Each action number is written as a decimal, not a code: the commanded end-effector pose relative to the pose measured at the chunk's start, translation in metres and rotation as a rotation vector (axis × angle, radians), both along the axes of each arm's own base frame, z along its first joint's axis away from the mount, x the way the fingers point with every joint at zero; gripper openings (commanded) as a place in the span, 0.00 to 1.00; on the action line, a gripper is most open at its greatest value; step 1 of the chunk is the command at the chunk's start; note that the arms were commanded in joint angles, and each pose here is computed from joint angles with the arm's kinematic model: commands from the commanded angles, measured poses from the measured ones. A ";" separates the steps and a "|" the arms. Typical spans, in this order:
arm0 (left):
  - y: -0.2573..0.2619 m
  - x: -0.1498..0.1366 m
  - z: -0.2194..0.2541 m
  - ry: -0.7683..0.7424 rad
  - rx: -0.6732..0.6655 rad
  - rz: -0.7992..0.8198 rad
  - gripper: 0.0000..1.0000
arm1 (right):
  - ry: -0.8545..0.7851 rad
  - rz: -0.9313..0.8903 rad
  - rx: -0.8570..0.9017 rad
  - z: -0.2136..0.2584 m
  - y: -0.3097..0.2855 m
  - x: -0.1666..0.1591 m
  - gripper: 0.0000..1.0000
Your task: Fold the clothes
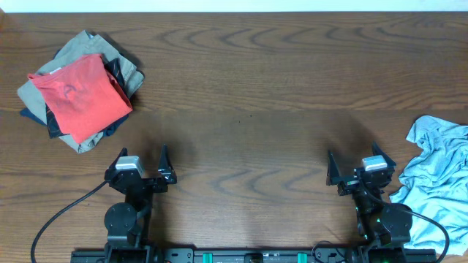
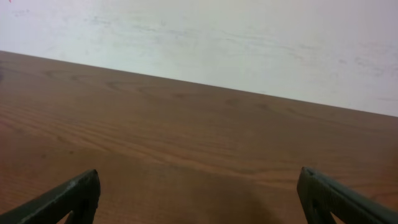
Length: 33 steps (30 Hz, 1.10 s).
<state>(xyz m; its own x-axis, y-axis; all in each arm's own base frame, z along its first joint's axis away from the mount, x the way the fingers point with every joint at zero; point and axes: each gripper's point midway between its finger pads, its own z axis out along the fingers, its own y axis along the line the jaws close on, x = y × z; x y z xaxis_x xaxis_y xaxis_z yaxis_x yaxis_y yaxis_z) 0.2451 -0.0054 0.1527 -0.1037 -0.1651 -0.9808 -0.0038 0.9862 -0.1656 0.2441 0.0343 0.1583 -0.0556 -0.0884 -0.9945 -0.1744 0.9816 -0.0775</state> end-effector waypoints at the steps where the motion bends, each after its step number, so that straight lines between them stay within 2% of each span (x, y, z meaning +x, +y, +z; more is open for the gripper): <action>1: 0.002 -0.001 -0.014 0.043 0.015 0.008 0.98 | -0.001 0.008 -0.009 -0.001 0.002 0.000 0.99; 33: 0.002 -0.001 -0.014 0.043 0.015 0.008 0.98 | -0.001 0.008 -0.009 -0.001 0.002 0.000 0.99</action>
<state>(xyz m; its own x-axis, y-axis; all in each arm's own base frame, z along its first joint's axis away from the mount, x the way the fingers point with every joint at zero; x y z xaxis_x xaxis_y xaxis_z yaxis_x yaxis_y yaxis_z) 0.2451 -0.0054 0.1527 -0.1037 -0.1651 -0.9808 -0.0038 0.9862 -0.1656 0.2441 0.0342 0.1583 -0.0556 -0.0884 -0.9945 -0.1740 0.9817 -0.0775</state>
